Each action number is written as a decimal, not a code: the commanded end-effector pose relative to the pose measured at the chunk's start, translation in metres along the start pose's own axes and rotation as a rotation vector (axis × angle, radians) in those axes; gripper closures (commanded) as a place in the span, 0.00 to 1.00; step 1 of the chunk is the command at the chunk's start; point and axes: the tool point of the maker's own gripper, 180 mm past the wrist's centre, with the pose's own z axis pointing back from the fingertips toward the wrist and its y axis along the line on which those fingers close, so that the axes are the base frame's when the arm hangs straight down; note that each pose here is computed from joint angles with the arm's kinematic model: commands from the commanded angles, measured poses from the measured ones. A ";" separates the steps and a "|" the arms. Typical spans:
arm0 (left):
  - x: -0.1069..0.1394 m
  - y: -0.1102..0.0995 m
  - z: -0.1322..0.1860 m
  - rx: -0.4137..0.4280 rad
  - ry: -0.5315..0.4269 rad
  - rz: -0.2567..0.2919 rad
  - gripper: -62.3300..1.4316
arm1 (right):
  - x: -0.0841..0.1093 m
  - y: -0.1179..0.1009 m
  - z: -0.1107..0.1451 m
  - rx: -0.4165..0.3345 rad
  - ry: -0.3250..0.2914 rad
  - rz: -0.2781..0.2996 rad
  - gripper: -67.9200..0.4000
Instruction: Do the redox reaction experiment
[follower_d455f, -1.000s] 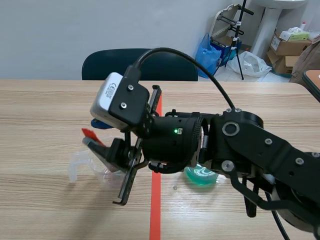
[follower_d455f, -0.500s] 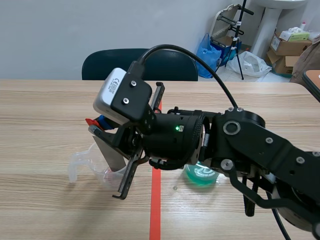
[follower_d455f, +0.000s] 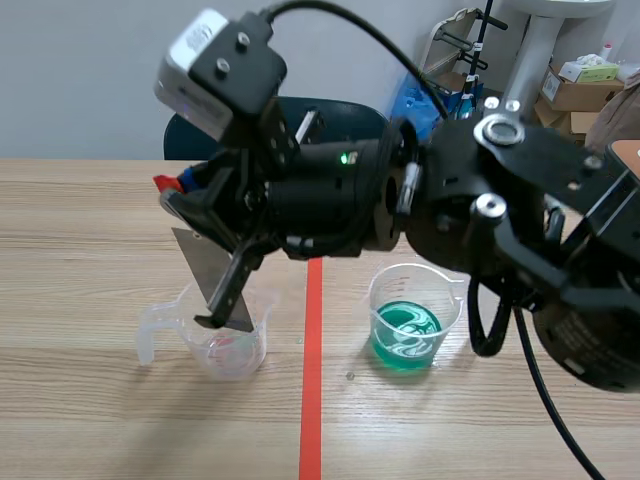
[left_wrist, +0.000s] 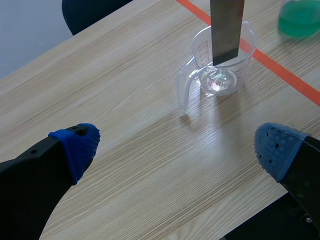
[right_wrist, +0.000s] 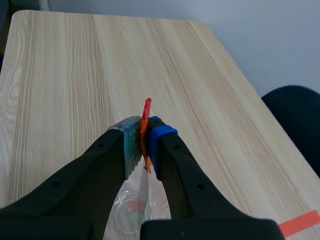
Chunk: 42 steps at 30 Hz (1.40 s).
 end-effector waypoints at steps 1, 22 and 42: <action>0.006 -0.002 -0.001 -0.002 -0.024 0.010 0.00 | 0.023 -0.006 0.003 -0.008 -0.045 0.028 0.98; 0.006 -0.002 -0.001 -0.002 -0.028 0.009 0.00 | 0.093 -0.012 0.029 -0.030 -0.134 -0.032 0.98; 0.007 -0.002 -0.001 -0.002 -0.028 0.010 0.00 | 0.092 -0.012 0.029 -0.030 -0.132 -0.031 0.98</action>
